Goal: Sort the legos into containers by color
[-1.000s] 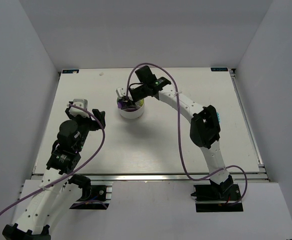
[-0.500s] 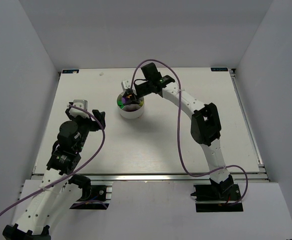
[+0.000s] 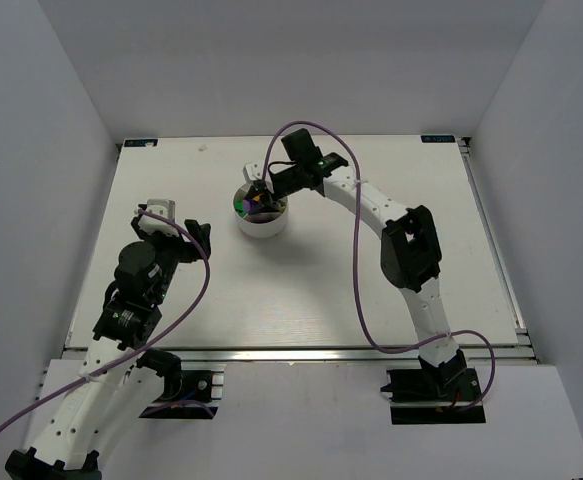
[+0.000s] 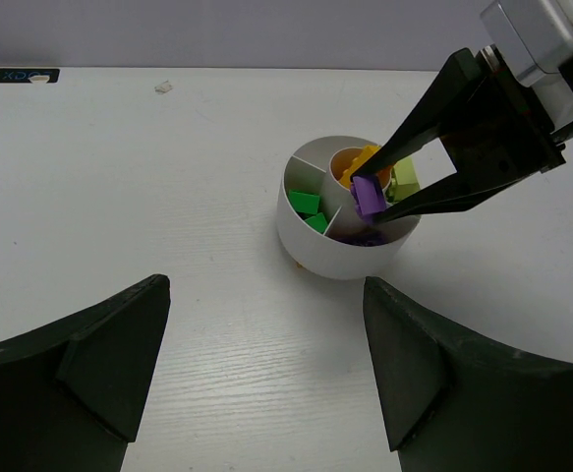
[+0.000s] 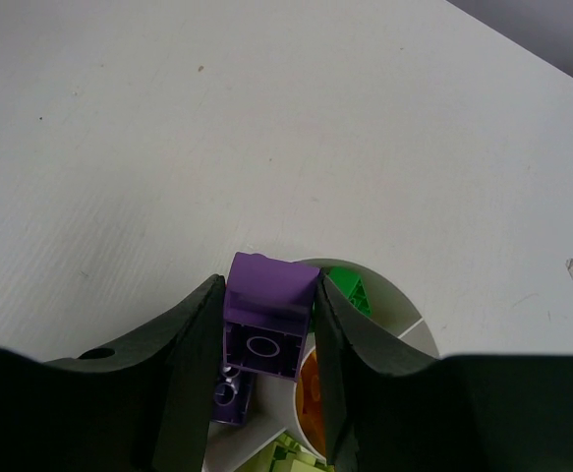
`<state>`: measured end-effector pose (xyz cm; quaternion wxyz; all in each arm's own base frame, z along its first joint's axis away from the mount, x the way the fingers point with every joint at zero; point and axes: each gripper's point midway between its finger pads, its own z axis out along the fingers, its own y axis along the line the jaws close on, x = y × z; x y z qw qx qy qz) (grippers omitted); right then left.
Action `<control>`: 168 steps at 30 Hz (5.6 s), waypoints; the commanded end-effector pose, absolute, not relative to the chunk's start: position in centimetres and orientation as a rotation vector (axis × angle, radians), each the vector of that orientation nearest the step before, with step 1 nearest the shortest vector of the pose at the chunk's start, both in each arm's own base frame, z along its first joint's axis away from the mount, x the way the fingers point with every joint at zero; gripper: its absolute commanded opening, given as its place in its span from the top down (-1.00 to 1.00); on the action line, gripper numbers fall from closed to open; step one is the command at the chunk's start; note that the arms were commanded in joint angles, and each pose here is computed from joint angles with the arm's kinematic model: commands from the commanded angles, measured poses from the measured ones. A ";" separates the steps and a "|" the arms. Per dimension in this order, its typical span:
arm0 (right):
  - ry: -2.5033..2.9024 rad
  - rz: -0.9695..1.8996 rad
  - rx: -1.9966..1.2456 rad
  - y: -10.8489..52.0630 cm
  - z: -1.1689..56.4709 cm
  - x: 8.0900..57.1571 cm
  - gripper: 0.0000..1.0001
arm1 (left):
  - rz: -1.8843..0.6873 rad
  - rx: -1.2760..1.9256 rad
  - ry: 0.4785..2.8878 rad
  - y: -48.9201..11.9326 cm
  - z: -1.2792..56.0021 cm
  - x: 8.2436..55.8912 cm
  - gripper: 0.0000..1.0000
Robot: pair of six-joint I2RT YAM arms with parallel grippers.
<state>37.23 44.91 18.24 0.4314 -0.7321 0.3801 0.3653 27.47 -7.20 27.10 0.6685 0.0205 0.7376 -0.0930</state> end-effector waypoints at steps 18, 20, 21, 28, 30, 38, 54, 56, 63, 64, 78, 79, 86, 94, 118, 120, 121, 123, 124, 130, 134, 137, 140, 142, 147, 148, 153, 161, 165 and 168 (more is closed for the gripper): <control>0.998 0.928 -1.806 45.1 16.4 37.7 1.00 | -0.212 0.059 1.643 -7.2 27.5 27.4 -0.78; 1.009 0.931 -1.802 45.1 16.1 37.9 1.00 | -0.213 0.061 1.641 -7.2 27.5 27.4 -0.78; 1.006 0.927 -1.801 45.1 16.1 38.0 1.00 | -0.212 0.059 1.643 -7.2 27.4 27.4 -0.78; 1.026 0.923 -1.790 45.2 15.9 38.3 0.71 | -0.212 0.061 1.643 -7.2 27.4 27.4 -0.78; 1.033 0.926 -1.789 45.1 15.8 38.3 0.59 | -0.213 0.063 1.641 -7.3 27.5 27.4 -0.78; 1.045 0.920 -1.789 45.0 15.3 38.4 0.46 | -0.214 0.063 1.637 -7.2 27.6 27.3 -0.78; 1.027 0.953 -1.754 44.9 18.9 37.3 -0.34 | -0.212 0.064 1.637 -7.2 27.5 27.3 -0.78; 1.021 0.973 -1.739 44.7 20.1 36.9 -0.32 | -0.214 0.067 1.635 -7.3 27.6 27.3 -0.78; 1.193 0.893 -1.523 42.3 28.1 36.8 0.05 | -0.235 0.081 1.633 -7.7 27.6 27.2 -0.68; 1.305 0.843 -1.436 41.5 28.4 37.9 0.21 | -0.244 0.092 1.639 -7.9 27.4 27.3 -0.45; 2.291 0.414 -0.064 6.8 20.7 44.9 0.08 | -0.423 0.217 1.637 -11.4 28.3 26.5 0.70; 2.329 0.378 -0.024 4.0 18.8 43.9 -0.37 | -0.424 0.211 1.632 -11.3 28.5 26.5 0.51; 2.451 0.128 -0.207 -0.8 15.5 39.3 -0.78 | -0.439 0.194 1.602 -11.2 29.4 25.8 -0.33; 2.585 -0.102 -0.266 -4.6 10.1 37.1 -0.64 | -0.454 0.197 1.578 -11.2 30.0 25.3 -0.37; 2.693 -0.063 -0.257 -5.4 3.4 40.3 -0.29 | -0.453 0.202 1.594 -11.4 29.6 25.6 -0.38; 2.692 -0.062 -0.255 -5.4 3.3 40.3 -0.20 | -0.453 0.202 1.596 -11.4 29.5 25.6 -0.38; 2.693 -0.060 -0.253 -5.4 3.2 40.2 -0.08 | -0.453 0.202 1.597 -11.4 29.4 25.6 -0.38; 2.699 -0.053 -0.255 -5.3 2.9 40.0 0.07 | -0.452 0.203 1.602 -11.4 29.4 25.7 -0.38; 2.697 -0.054 -0.257 -5.3 2.9 40.0 0.10 | -0.452 0.203 1.607 -11.4 29.2 25.7 -0.38; 2.685 0.038 -0.277 -4.6 3.1 39.7 0.40 | -0.519 0.281 1.577 -12.9 29.6 25.2 -0.40; 2.623 0.178 -0.358 -2.5 5.0 39.3 1.00 | -0.726 0.451 1.550 -16.8 29.1 23.6 -0.49; 2.471 0.378 -0.551 1.3 8.2 37.8 1.00 | -0.943 0.536 1.575 -20.0 28.5 22.9 -0.52; 2.253 0.567 -0.754 5.4 12.5 35.6 1.00 | -1.122 0.505 1.663 -22.3 27.4 24.1 -0.53; 2.107 0.671 -0.868 8.4 15.6 33.5 1.00 | -1.213 0.530 1.681 -23.9 28.3 24.3 -0.52; 1.878 0.700 -1.043 13.8 19.6 30.5 1.00 | -1.341 0.480 1.808 -28.8 28.4 26.1 -0.57; 1.863 0.691 -1.038 14.1 19.9 30.5 1.00 | -1.363 0.433 1.843 -29.6 28.2 26.4 -0.58; 1.894 0.592 -0.927 15.8 20.1 31.2 1.00 | -1.440 0.329 1.886 -33.7 27.8 27.0 -0.63; 1.863 0.474 -0.897 17.3 19.8 31.6 1.00 | -1.411 0.236 1.980 -38.1 26.5 28.7 -0.72; 1.824 0.438 -0.894 17.3 20.7 31.5 1.00 | -1.385 0.228 2.030 -39.5 25.0 29.1 -0.72; 1.800 0.410 -0.889 17.1 21.1 31.4 1.00 | -1.355 0.222 2.067 -40.0 23.8 29.4 -0.72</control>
